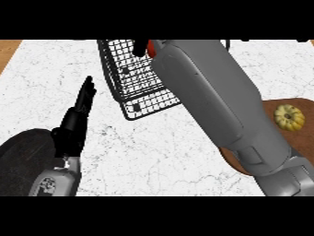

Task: Pick the bell pepper from the cutting board and place it in the tiered basket

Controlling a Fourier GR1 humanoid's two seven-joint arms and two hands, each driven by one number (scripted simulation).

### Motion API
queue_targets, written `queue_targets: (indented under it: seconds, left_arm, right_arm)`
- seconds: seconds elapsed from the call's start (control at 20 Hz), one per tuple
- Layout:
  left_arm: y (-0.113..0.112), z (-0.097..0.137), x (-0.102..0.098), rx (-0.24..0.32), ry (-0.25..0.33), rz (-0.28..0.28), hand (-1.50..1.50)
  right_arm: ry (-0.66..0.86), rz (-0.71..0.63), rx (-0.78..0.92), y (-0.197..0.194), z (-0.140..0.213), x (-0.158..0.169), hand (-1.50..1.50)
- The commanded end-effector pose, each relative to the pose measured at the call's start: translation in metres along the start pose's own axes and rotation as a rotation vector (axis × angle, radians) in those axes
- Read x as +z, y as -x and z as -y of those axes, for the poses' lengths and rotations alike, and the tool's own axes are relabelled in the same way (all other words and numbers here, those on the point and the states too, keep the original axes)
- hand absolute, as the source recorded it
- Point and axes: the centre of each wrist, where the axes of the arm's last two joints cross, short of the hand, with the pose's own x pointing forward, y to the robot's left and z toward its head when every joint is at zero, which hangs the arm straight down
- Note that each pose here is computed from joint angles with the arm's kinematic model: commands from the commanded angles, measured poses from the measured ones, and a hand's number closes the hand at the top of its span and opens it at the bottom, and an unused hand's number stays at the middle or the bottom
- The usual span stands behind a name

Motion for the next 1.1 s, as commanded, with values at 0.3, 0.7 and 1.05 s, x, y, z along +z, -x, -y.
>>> queue_targets:
  seconds: [0.3,0.7,1.05]
  left_arm:
    - [-0.009,-0.006,0.000,0.003,-0.006,-0.005,0.00]
    - [0.004,-0.017,-0.002,-0.001,-0.030,-0.006,0.00]
    - [0.008,-0.037,0.001,-0.004,-0.066,-0.025,0.00]
  right_arm:
    - [0.063,-0.047,-0.399,0.029,0.011,-0.021,-1.50]
    - [0.206,-0.227,-0.593,0.094,0.039,-0.014,-1.50]
    - [0.224,-0.261,-0.742,0.202,0.064,0.018,-1.50]
